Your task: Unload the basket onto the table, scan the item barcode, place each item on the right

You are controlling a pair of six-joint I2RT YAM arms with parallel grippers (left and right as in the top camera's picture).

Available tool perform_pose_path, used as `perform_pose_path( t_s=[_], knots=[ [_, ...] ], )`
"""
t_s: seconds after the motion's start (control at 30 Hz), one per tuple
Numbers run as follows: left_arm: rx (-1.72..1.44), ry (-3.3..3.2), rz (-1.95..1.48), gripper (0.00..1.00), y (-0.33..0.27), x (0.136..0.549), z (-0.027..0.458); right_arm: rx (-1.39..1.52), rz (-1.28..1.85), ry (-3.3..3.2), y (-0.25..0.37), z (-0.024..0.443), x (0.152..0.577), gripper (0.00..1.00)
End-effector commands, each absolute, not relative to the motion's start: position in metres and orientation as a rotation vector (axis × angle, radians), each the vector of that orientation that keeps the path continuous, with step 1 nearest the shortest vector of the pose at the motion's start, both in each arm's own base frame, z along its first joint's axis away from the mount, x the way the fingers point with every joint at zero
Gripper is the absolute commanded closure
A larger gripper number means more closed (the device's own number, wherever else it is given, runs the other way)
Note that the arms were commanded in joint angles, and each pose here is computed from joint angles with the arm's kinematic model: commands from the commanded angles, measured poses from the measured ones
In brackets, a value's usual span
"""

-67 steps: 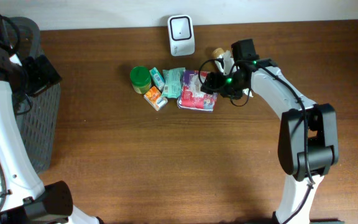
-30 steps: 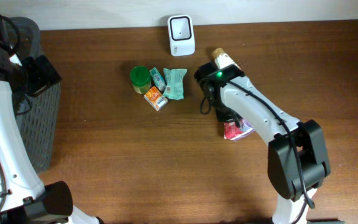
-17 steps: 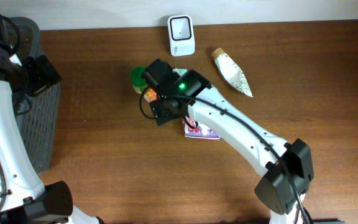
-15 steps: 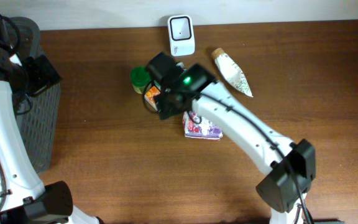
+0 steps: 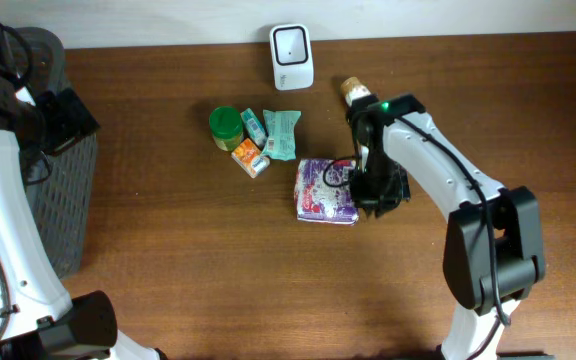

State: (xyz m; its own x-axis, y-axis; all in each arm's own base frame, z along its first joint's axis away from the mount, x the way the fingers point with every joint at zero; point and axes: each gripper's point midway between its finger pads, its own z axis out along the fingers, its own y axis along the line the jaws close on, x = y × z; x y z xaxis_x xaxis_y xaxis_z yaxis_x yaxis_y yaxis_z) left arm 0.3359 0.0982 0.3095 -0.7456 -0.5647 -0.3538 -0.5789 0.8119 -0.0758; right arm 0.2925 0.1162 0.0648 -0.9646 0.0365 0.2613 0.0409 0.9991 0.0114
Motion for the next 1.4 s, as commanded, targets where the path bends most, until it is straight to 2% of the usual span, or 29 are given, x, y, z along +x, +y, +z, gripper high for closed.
perform_pose_path(
  t_s=[0.0,0.1,0.27,0.4,0.5,0.57,0.67,0.7,0.73,0.77,0.87,1.03,1.17,1.23,1.27,1.33,1.37],
  knots=[
    [-0.883,2.608,0.061,0.01,0.099,0.331,0.316,-0.016,-0.043,-2.849,0.125,0.049,0.278,0.96],
    [-0.883,2.608,0.061,0.01,0.099,0.331,0.316,-0.008,-0.211,-2.855,0.150,0.035,0.278,0.96],
    [-0.883,2.608,0.061,0.01,0.099,0.331,0.316,-0.027,-0.258,-2.918,0.159,0.032,0.294,0.96],
    [-0.883,2.608,0.061,0.01,0.099,0.331,0.316,-0.137,0.055,-3.104,0.123,0.027,0.331,0.96],
    [-0.883,2.608,0.061,0.01,0.099,0.331,0.316,-0.188,0.103,-3.187,0.111,0.044,0.358,0.96],
    [-0.883,2.608,0.061,0.01,0.099,0.331,0.316,-0.251,0.037,-3.273,0.110,0.078,0.391,0.94],
    [-0.883,2.608,0.061,0.01,0.099,0.331,0.316,-0.240,-0.238,-3.257,0.138,0.117,0.398,0.67],
    [-0.883,2.608,0.061,0.01,0.099,0.331,0.316,-0.222,-0.343,-3.212,0.151,0.123,0.391,0.39],
    [-0.883,2.608,0.061,0.01,0.099,0.331,0.316,-0.208,-0.376,-3.171,0.157,0.122,0.383,0.15],
    [-0.883,2.608,0.061,0.01,0.099,0.331,0.316,-0.189,-0.351,-3.136,0.160,0.116,0.372,0.01],
    [-0.883,2.608,0.061,0.01,0.099,0.331,0.316,-0.186,-0.289,-3.055,0.166,0.094,0.345,0.01],
    [-0.883,2.608,0.061,0.01,0.099,0.331,0.316,-0.481,-0.277,-2.961,0.168,0.040,0.324,0.00],
    [-0.883,2.608,0.061,0.01,0.099,0.331,0.316,-0.442,-0.433,-3.013,0.184,0.031,0.340,0.21],
    [-0.883,2.608,0.061,0.01,0.099,0.331,0.316,-0.416,-0.465,-3.045,0.187,0.031,0.348,0.25],
    [-0.883,2.608,0.061,0.01,0.099,0.331,0.316,-0.400,-0.472,-3.055,0.188,0.032,0.350,0.31],
    [-0.883,2.608,0.061,0.01,0.099,0.331,0.316,-0.314,-0.480,-3.077,0.188,0.032,0.351,0.50],
    [-0.883,2.608,0.061,0.01,0.099,0.331,0.316,-0.255,-0.478,-3.086,0.188,0.032,0.350,0.67]
  ],
)
